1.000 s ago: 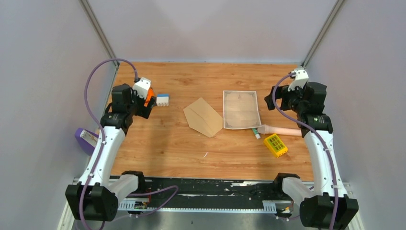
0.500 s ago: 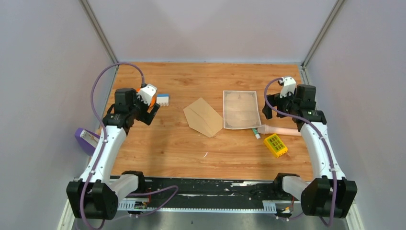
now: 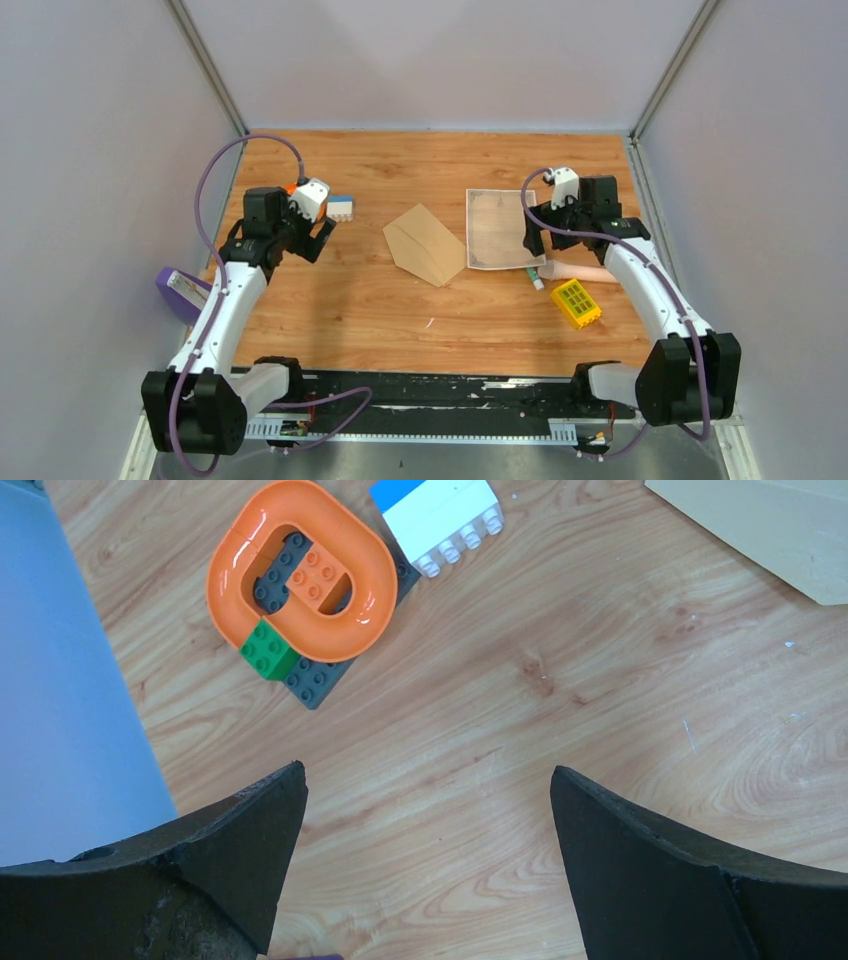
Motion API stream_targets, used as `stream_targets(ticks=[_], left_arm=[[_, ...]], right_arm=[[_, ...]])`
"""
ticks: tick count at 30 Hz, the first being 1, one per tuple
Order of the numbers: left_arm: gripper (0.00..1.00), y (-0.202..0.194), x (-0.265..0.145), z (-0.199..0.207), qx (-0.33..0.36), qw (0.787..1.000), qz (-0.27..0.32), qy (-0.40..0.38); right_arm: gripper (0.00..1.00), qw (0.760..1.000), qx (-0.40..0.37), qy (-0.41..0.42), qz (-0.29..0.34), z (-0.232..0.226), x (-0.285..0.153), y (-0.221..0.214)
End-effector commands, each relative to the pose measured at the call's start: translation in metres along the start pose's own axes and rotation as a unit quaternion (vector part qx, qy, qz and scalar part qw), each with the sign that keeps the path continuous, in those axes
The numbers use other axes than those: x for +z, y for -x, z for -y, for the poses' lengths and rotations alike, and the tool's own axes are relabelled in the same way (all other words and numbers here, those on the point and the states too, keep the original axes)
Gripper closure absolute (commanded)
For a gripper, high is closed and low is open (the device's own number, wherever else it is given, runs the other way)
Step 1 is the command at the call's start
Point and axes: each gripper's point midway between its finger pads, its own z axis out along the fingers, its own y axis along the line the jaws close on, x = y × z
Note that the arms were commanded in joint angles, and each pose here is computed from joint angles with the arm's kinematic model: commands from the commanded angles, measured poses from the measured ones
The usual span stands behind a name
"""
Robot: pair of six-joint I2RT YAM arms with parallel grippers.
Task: Place the letter into the envelope and seal it
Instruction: Adjust the letter at the center of the board.
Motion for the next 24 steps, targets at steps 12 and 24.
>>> stream_targets(ticks=[12, 24], left_arm=[[0.0, 0.004, 0.003, -0.01, -0.006, 1.0, 0.007, 0.023], [0.0, -0.006, 0.011, -0.028, -0.012, 0.997, -0.025, 0.068]], right_arm=[[0.05, 1.0, -0.011, 0.011, 0.014, -0.013, 0.001, 0.015], [0.06, 1.0, -0.015, 0.027, 0.0, -0.024, 0.009, 0.01]])
